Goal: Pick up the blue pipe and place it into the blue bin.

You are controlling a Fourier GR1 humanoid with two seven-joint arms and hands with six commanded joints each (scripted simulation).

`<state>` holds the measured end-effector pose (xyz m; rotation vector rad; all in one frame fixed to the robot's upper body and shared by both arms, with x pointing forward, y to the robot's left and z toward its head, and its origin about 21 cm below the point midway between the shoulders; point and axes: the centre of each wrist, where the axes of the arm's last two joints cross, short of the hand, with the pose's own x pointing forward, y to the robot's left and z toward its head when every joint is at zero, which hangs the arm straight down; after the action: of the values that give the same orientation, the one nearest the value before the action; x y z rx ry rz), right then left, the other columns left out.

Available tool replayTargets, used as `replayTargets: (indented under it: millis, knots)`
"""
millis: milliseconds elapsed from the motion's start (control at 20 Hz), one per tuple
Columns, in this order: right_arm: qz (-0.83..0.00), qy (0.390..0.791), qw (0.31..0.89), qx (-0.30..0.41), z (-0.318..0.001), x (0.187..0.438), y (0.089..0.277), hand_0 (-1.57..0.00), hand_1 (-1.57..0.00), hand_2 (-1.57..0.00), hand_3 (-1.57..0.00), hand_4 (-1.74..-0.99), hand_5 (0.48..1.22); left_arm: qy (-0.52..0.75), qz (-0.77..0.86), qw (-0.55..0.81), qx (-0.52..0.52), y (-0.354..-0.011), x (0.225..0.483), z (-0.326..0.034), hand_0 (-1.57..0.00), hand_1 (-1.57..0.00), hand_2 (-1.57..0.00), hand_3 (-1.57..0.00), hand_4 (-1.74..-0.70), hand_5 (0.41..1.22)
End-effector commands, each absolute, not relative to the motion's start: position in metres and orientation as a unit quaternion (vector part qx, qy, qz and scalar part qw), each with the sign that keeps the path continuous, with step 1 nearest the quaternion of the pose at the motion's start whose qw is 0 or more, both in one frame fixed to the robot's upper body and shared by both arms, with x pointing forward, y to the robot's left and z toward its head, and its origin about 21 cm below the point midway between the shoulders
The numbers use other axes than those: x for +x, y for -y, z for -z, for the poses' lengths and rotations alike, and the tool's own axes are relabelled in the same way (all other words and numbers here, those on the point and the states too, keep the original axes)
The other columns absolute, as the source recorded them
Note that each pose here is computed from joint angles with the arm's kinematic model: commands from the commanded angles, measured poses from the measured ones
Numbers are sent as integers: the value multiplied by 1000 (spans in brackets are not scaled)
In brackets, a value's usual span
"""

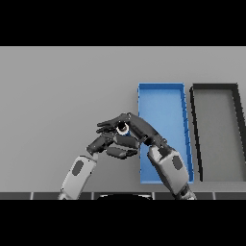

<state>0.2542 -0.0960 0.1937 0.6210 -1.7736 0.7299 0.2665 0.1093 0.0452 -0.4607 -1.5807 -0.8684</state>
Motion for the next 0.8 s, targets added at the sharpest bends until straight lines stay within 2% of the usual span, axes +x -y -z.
replayTargets:
  millis: [0,250,350,500,650,750]
  knots:
    - [-295,745,531,275,-203,255,101,-1571,-1571,-1571,-1571,-1741,1221,679,375,600,-195,-112,267,-42,-16,-14,-14,-12,-913,470]
    - [-283,761,500,302,-264,271,111,-1571,-1571,-1571,-1571,-1741,1221,675,379,601,-200,-113,266,-47,-5,-4,-4,-3,-906,441]
    - [-254,787,484,287,-292,278,129,-1571,-1571,-1571,-1571,-1741,1221,670,378,608,-196,-111,264,-45,-3,-2,-2,-2,-905,435]
    - [-199,826,482,214,-320,289,153,-1571,-1571,-1571,-1571,-1741,1221,668,379,612,-189,-112,266,-48,-1,-1,-1,0,-898,430]
    - [-156,827,514,166,-328,310,184,-1571,-1571,-1571,-1571,-1741,1221,671,379,609,-188,-114,269,-50,0,0,0,0,-890,421]
    - [-141,823,534,131,-322,319,205,-1571,-1571,-1571,-1571,-1741,1221,675,379,604,-189,-118,266,-48,0,0,0,1,-886,412]
